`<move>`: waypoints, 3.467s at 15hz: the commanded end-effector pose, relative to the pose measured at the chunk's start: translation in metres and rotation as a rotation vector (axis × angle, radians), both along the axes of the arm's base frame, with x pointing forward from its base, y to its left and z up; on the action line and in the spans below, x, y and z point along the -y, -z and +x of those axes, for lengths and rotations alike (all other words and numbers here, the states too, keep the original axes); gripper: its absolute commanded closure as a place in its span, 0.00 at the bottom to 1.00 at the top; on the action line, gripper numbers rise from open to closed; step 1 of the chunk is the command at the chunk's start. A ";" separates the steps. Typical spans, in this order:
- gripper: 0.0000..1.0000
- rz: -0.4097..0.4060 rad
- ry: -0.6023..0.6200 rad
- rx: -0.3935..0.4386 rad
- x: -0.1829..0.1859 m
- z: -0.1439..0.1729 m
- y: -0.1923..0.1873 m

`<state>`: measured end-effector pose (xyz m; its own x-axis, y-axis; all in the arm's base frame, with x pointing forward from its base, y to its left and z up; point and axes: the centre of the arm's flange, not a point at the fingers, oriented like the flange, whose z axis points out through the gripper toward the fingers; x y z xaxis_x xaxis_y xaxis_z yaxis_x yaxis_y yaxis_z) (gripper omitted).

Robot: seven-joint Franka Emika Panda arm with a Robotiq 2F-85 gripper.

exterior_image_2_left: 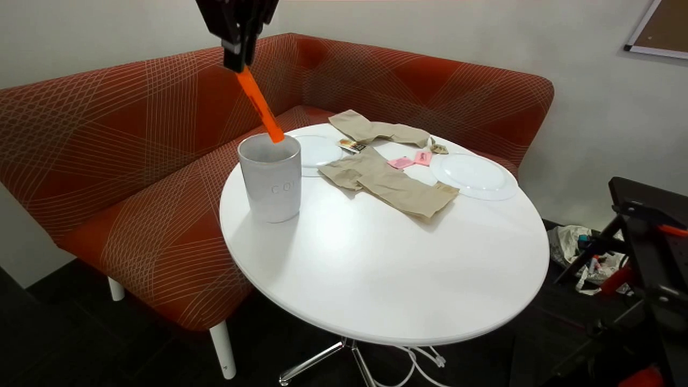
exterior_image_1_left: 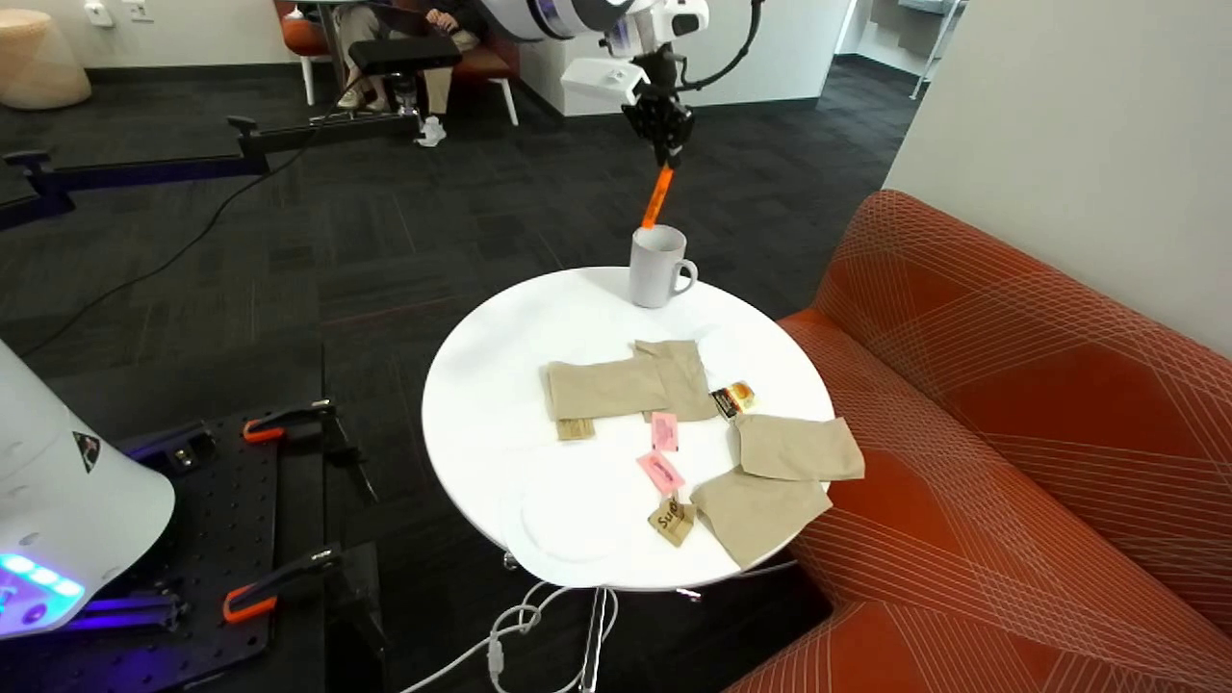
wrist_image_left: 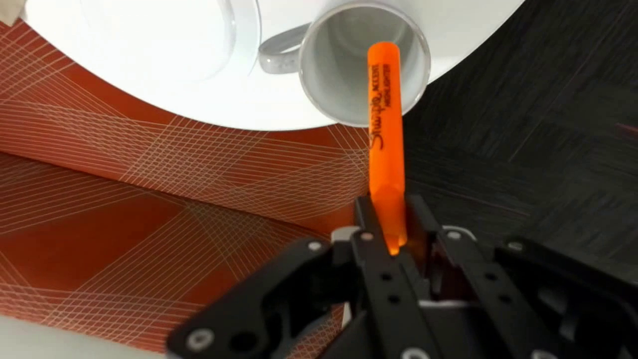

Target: Take the marker out of the mug and put it on the table

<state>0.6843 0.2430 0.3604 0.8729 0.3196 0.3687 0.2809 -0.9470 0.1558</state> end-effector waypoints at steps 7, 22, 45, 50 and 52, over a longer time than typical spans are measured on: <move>0.95 0.022 -0.139 0.099 0.015 -0.115 -0.128; 0.95 0.010 0.102 -0.164 0.122 -0.204 -0.071; 0.95 0.240 0.536 -0.586 0.153 -0.166 0.161; 0.95 0.228 0.605 -0.605 0.151 -0.156 0.189; 0.95 0.227 0.625 -0.612 0.150 -0.158 0.197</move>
<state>0.5185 0.0890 0.1746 0.9402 -0.2575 -0.2231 -0.2792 -0.9576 -0.0713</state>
